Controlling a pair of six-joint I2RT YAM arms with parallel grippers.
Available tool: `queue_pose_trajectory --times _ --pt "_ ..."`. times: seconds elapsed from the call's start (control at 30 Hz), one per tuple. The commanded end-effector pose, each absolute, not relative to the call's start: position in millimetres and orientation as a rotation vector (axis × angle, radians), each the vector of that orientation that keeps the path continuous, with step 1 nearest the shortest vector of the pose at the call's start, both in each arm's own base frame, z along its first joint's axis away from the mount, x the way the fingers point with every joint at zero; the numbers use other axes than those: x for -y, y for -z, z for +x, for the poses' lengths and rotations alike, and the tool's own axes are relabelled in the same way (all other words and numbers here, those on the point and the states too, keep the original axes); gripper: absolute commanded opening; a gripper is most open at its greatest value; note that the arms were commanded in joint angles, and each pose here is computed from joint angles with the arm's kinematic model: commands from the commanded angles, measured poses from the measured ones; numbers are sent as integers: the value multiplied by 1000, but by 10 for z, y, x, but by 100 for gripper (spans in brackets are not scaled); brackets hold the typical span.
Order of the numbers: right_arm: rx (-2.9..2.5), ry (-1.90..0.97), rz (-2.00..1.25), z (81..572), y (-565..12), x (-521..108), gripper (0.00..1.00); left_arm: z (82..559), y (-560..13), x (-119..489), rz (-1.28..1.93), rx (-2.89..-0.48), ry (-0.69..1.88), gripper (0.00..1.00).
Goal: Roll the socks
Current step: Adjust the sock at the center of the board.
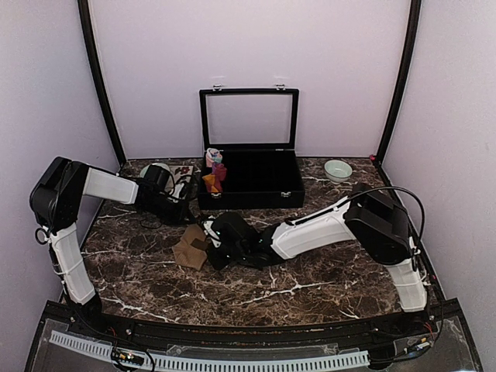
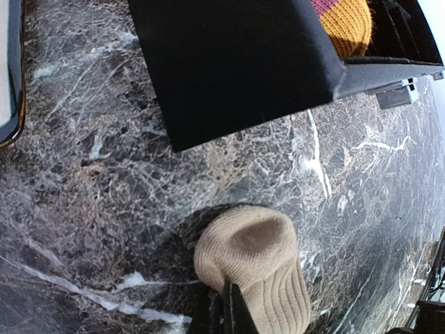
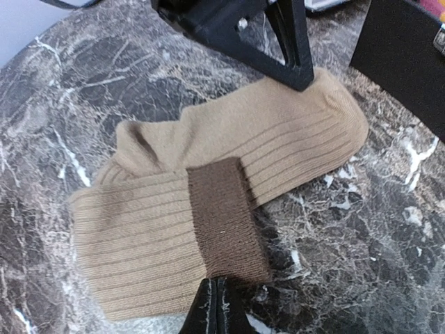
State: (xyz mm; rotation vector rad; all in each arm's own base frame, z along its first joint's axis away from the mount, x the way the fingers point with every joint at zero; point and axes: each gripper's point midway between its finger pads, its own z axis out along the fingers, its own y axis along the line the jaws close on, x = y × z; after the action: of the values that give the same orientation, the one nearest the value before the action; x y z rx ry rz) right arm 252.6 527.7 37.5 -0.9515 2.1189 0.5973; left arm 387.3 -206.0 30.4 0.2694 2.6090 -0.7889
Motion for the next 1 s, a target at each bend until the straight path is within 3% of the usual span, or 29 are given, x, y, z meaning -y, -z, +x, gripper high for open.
queue_pose_trajectory --times 0.0,0.13,0.3,0.47,0.57,0.77,0.87,0.97 --pt "-1978 -711 -912 2489 -938 -5410 0 3932 -369 2055 270 -2585 802 0" --pt "-1934 -754 -969 2335 -1115 -5511 0 3938 -343 2043 264 -2591 796 0" --pt "-1861 -844 -1126 1783 -1284 -5653 0 3960 -324 2042 261 -2599 799 0" --pt "-1924 -895 -1320 1189 -972 -5516 0 3980 -340 2043 252 -2595 813 0" --pt "-2002 -880 -1298 1150 -785 -5332 0 3992 -351 2043 252 -2593 819 0" --pt "-2084 -865 -1000 2089 -868 -5254 43 3976 -352 2044 251 -2592 828 0" --pt "-2068 -731 -961 2438 -811 -5325 57 3965 -342 2054 247 -2595 841 0" --pt "-2066 -694 -950 2658 -700 -5383 62 3959 -328 2061 247 -2598 849 0"
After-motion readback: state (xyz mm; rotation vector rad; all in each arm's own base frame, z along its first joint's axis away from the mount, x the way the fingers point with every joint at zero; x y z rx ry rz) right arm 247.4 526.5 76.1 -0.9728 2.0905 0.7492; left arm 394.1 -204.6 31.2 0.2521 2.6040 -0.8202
